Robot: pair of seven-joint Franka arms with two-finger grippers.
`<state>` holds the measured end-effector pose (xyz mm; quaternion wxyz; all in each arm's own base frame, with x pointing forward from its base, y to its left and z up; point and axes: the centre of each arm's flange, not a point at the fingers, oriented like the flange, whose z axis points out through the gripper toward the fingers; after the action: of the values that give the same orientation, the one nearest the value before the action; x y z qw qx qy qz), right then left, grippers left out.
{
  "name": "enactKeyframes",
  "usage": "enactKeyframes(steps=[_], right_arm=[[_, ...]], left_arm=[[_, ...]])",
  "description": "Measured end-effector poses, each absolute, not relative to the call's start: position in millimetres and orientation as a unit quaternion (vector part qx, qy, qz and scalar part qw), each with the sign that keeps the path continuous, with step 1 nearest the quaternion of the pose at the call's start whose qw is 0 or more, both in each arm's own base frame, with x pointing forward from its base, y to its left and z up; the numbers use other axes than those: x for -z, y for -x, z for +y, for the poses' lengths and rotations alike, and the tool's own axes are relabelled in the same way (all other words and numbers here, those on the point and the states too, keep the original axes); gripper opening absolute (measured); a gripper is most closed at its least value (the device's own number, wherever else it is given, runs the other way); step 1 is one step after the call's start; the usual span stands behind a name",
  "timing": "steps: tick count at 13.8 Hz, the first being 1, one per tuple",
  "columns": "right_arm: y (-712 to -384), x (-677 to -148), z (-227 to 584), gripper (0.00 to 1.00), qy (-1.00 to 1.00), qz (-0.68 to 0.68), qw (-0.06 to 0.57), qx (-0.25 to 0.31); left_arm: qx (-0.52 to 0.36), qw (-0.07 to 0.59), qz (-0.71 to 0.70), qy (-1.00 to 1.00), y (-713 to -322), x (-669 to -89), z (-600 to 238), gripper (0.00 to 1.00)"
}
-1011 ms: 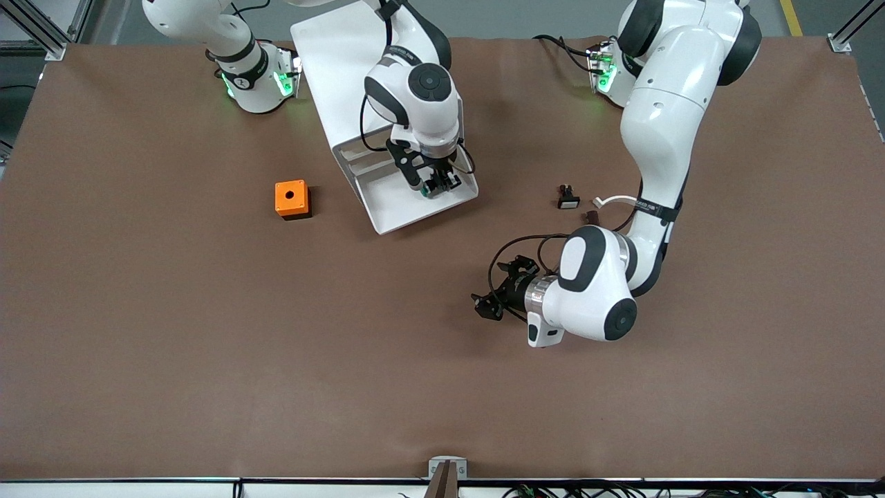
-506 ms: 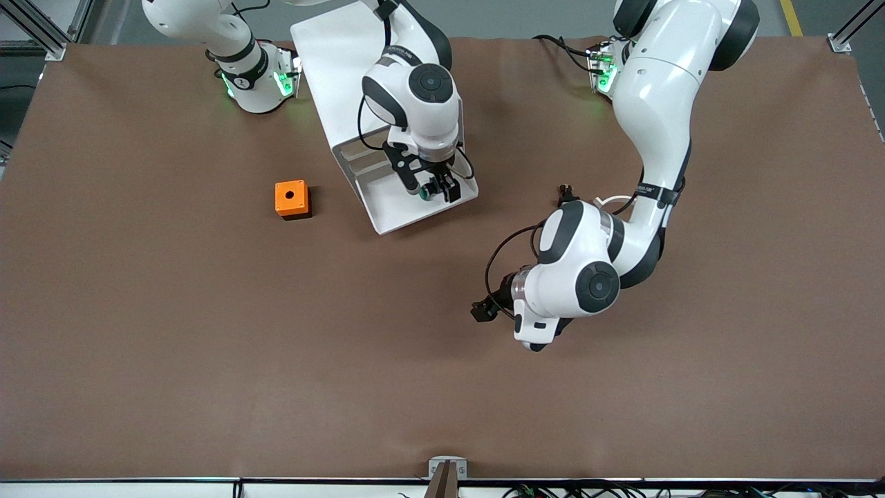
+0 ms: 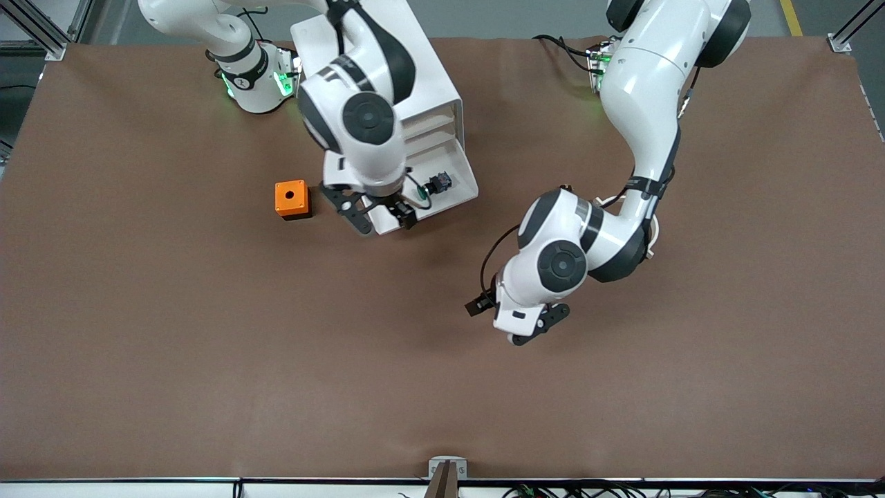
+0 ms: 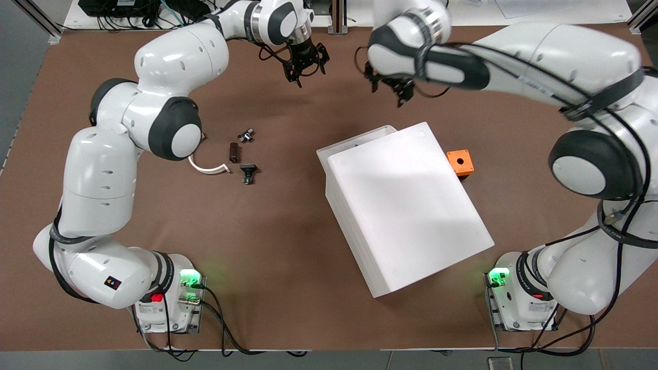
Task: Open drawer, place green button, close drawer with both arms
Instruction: 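Release the button in the drawer and withdraw the right gripper, then push the drawer closed with the left gripper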
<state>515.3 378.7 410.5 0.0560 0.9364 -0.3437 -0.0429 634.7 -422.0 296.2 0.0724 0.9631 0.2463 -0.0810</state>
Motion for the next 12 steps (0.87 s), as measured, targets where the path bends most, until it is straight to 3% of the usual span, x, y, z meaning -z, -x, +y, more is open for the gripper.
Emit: enactKeyframes(steps=[6, 12], right_arm=[[-570, -494, 194, 1.00, -0.983, -0.165, 0.033, 0.069], [-594, -531, 36, 1.00, -0.997, -0.026, 0.004, 0.068]], left_arm=[[0.053, 0.037, 0.186, -0.980, -583, -287, -488, 1.00], [0.052, 0.031, 0.186, -0.981, -543, -271, -526, 1.00]])
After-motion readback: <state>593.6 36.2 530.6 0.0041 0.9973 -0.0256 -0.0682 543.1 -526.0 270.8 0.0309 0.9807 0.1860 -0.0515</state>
